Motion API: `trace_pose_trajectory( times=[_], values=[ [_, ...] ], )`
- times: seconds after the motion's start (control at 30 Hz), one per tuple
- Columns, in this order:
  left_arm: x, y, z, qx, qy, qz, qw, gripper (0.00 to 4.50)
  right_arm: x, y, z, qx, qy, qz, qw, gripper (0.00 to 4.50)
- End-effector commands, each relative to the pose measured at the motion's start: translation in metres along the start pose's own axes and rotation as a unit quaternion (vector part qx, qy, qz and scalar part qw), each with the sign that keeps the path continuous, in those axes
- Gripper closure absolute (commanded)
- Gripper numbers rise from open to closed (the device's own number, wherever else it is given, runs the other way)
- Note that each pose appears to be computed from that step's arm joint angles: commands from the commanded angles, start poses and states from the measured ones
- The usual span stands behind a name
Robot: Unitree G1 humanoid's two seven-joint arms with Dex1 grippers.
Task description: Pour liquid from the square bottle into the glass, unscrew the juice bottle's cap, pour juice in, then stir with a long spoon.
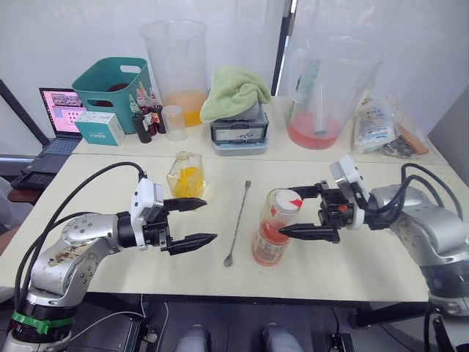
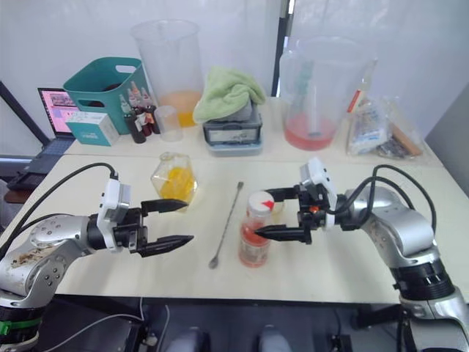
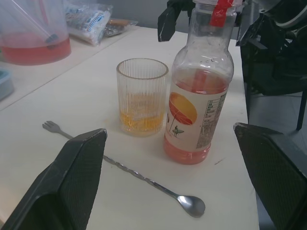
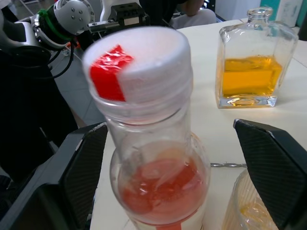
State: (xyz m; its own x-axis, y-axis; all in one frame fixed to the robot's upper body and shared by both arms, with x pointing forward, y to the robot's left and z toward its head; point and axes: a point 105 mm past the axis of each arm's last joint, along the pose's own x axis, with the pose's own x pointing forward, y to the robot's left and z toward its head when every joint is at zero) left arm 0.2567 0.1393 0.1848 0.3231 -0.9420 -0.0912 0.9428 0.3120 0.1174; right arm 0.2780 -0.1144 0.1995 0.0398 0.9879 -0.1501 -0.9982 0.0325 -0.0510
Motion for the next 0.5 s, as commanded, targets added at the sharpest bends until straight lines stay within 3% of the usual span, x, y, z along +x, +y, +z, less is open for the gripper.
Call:
trace_pose_trajectory(
  times=[0.03,0.17,0.23,0.5],
  values=[
    [-0.003,-0.004,0.010,0.017,-0.005,0.001,1.000,0.00,-0.001,0.001,0.011,-0.026,-0.011,0.008,1.000,1.55],
    [-0.003,-0.005,0.011,0.017,-0.006,0.003,1.000,0.00,0.002,0.003,0.011,-0.028,-0.019,0.009,0.999,2.93],
    [-0.002,-0.005,0.011,0.018,-0.007,0.003,1.000,0.00,0.003,0.006,0.015,-0.028,-0.032,0.006,0.999,3.40],
    [0.004,-0.003,0.011,0.019,-0.013,-0.001,1.000,0.00,-0.001,0.036,0.035,-0.045,-0.045,-0.024,0.998,3.44]
  ],
)
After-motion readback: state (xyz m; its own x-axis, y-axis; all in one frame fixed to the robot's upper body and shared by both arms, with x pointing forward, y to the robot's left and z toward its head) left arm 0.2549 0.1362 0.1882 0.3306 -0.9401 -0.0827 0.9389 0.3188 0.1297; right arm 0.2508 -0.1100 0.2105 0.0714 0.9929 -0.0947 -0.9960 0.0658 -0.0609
